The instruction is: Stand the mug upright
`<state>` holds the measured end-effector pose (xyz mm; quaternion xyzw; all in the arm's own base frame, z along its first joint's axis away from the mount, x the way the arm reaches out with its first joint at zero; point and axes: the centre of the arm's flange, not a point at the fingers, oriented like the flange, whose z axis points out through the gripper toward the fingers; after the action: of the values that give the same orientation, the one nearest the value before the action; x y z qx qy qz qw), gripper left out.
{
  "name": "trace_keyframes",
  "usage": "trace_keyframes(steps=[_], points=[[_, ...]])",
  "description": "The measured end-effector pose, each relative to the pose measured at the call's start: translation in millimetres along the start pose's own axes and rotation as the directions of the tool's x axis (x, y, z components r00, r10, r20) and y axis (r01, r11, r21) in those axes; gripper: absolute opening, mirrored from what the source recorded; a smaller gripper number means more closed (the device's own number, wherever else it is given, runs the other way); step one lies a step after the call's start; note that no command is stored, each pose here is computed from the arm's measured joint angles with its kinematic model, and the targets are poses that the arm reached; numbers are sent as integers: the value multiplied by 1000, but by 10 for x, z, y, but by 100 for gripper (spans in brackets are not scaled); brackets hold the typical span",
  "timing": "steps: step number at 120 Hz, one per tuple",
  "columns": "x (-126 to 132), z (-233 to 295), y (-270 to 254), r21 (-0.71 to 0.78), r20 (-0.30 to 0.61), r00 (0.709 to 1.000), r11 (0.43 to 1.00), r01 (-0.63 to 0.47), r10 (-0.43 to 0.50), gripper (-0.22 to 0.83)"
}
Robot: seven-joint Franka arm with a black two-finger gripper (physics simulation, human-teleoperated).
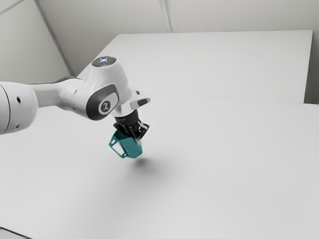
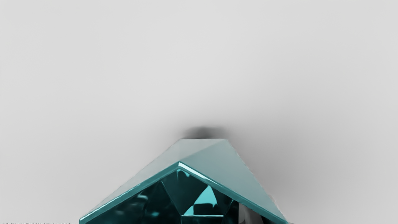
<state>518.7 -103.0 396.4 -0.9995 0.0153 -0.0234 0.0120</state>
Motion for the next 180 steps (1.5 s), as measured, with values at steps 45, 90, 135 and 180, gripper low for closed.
trace_keyframes(steps=[45,90,135,180], points=[[59,386,-210,16,54,997,998,59,-60,-16],[69,564,-124,17,62,996,998,55,-56,3],[38,24,-105,-2,-14,999,999,50,-50,51],[377,-1103,-321,-19,-127,990,998,63,-65,60]])
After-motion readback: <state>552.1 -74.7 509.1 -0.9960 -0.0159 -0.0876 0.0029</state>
